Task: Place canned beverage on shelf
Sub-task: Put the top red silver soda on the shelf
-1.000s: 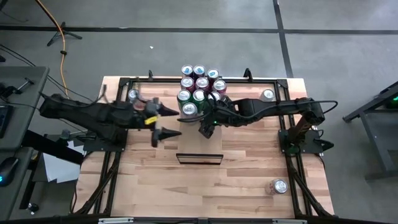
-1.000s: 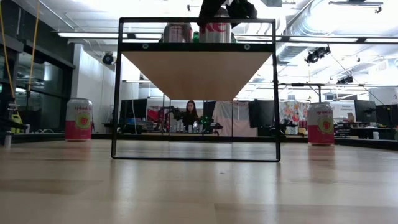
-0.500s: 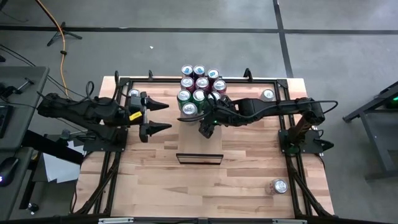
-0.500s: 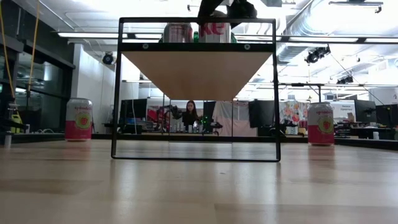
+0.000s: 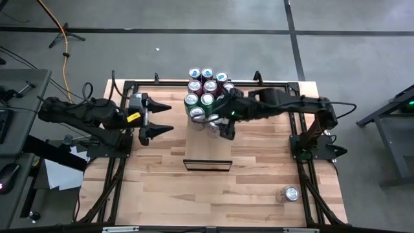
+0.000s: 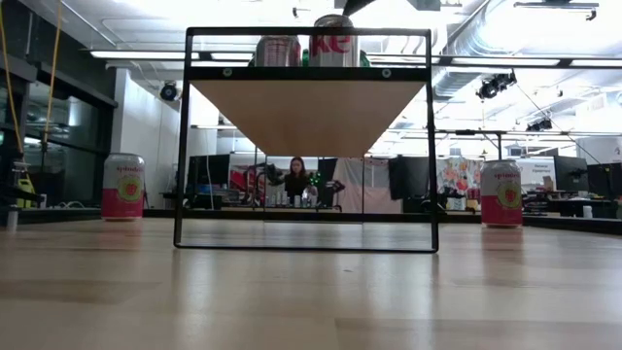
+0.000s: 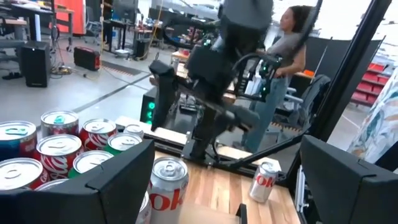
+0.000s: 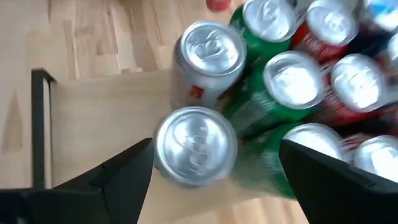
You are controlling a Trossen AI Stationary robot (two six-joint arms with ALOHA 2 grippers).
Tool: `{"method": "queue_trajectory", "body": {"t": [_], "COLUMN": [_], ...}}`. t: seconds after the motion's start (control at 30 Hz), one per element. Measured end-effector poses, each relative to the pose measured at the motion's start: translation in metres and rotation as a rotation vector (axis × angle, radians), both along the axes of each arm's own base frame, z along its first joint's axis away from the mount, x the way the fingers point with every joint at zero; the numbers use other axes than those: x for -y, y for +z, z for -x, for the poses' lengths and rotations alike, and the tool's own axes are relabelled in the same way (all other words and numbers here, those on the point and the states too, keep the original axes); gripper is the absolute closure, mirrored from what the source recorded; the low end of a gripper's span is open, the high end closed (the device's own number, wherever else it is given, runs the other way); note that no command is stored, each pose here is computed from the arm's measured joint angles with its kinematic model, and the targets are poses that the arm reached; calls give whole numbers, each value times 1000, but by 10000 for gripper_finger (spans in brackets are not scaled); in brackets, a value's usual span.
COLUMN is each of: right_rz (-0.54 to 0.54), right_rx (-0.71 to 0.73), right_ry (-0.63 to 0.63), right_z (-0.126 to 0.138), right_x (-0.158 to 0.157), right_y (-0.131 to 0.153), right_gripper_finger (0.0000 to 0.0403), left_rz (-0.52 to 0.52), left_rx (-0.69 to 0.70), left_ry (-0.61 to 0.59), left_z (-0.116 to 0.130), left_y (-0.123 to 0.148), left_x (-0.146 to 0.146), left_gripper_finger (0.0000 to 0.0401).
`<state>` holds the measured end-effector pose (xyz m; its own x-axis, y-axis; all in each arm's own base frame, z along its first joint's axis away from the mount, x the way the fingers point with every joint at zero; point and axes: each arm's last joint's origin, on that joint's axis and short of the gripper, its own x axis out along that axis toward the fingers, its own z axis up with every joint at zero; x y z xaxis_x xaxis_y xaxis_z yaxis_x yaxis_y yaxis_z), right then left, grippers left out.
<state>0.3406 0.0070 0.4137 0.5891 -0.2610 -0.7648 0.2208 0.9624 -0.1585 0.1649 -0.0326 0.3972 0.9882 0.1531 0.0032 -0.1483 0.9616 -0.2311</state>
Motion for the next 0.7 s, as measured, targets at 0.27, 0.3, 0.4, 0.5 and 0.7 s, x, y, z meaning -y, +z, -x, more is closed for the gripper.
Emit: {"method": "queue_trajectory", "body": {"t": [0.27, 0.3, 0.4, 0.5, 0.7], "right_rz": [-140, -163, -181, -160, -138], "right_rx": [-30, -35, -53, -61, -65], "right_ry": [192, 213, 244, 270, 363], "right_z": [12, 12, 9, 4, -5], "right_x": [28, 31, 40, 45, 45], "right_y": [16, 15, 10, 6, -1], "right_gripper_finger": [71, 71, 71, 71, 71], "left_rz": [18, 28, 29, 28, 23], "left_rx": [16, 18, 11, 5, -12], "left_ry": [-1, -1, -1, -1, 0], "left_z": [5, 5, 2, 0, -4], "left_y": [2, 2, 1, 0, -2], "left_x": [-1, -1, -1, 0, 1], "left_gripper_finger": [69, 69, 69, 69, 69]}}
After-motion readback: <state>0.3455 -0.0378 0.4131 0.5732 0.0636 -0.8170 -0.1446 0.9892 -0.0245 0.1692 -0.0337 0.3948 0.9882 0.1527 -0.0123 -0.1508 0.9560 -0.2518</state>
